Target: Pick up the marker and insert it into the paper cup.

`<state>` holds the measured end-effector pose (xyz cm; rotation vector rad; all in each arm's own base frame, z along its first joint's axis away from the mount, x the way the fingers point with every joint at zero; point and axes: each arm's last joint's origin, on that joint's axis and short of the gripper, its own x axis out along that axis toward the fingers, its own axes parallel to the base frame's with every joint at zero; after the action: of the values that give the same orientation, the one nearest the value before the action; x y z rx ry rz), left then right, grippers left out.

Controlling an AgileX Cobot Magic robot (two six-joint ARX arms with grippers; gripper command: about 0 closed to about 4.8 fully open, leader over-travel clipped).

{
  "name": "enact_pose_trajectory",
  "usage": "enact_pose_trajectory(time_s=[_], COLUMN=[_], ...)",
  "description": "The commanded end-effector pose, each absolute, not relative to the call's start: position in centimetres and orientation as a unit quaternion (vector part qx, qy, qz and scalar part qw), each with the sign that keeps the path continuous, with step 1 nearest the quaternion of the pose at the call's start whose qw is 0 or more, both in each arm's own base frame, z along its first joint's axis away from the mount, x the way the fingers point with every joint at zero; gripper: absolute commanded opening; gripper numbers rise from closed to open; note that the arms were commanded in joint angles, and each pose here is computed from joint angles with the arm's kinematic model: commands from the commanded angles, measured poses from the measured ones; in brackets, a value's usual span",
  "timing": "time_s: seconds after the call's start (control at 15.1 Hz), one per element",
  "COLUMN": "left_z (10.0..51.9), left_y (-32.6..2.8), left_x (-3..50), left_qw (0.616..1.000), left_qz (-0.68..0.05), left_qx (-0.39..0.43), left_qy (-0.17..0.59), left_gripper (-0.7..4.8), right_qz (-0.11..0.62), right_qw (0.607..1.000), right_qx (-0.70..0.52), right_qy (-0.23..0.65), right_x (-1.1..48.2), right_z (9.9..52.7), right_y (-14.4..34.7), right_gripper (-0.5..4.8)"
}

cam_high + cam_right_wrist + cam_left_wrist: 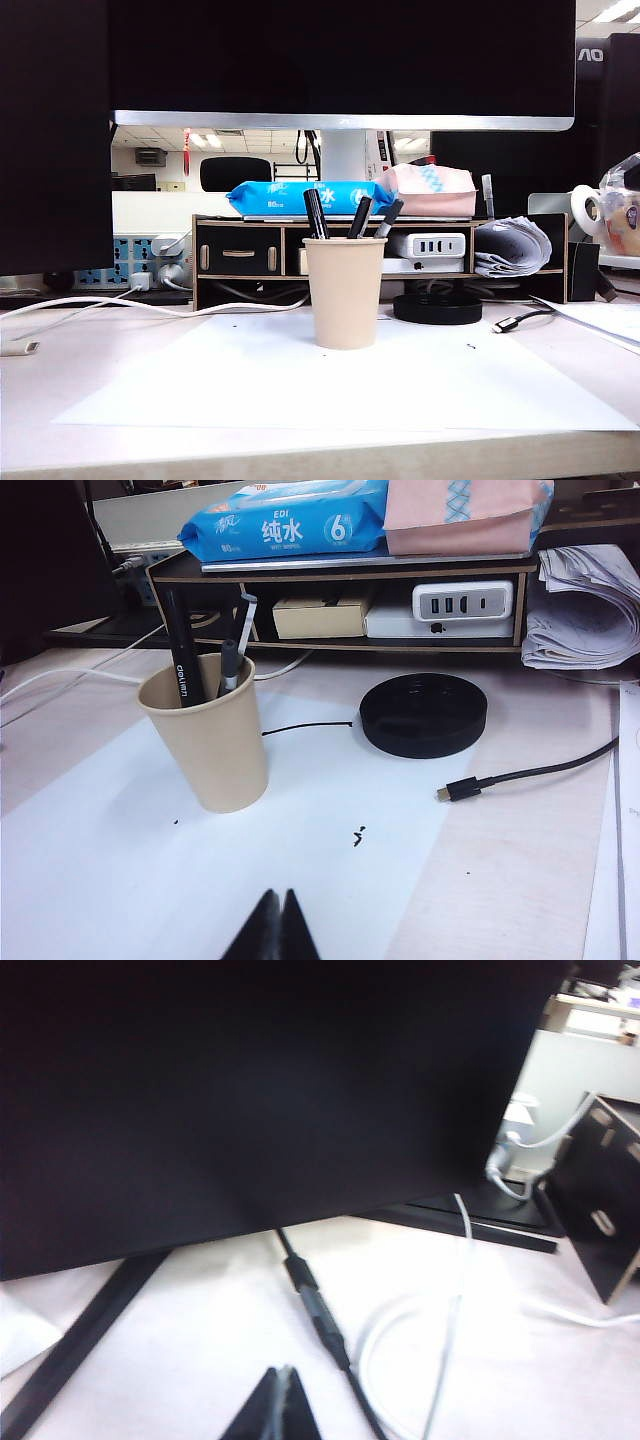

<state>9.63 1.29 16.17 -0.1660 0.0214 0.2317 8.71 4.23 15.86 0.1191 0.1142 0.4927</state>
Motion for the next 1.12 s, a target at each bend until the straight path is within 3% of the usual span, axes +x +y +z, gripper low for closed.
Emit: enact_pose_trajectory(time_s=[0.07,0.4,0.66,1.12], left_z=[16.25,16.22,16.11,16.10], left_y=[1.30,1.20,0.83,0.83], left_x=[9.62,9.64,9.69,9.68], left_qw=[0.990,0.994,0.999,0.999], left_qz=[0.115,0.097,0.032,0.032], left_qx=[-0.077,-0.052,-0.014,-0.011], left_qy=[0.008,0.014,0.024,0.025], left_gripper=[-0.04,-0.04,-0.04,-0.04], right_qz=[0.243,0.243,0.243,0.243], right_qw=[0.967,0.967,0.967,0.967], right_qx=[0.059,0.059,0.059,0.059], right_qy=[0.052,0.052,0.052,0.052], right_x=[8.73,8.73,8.73,8.73], right_z=[15.89,15.89,15.89,15.89], right_y=[4.23,4.23,4.23,4.23], right_gripper=[-0.05,-0.05,-0.05,-0.05])
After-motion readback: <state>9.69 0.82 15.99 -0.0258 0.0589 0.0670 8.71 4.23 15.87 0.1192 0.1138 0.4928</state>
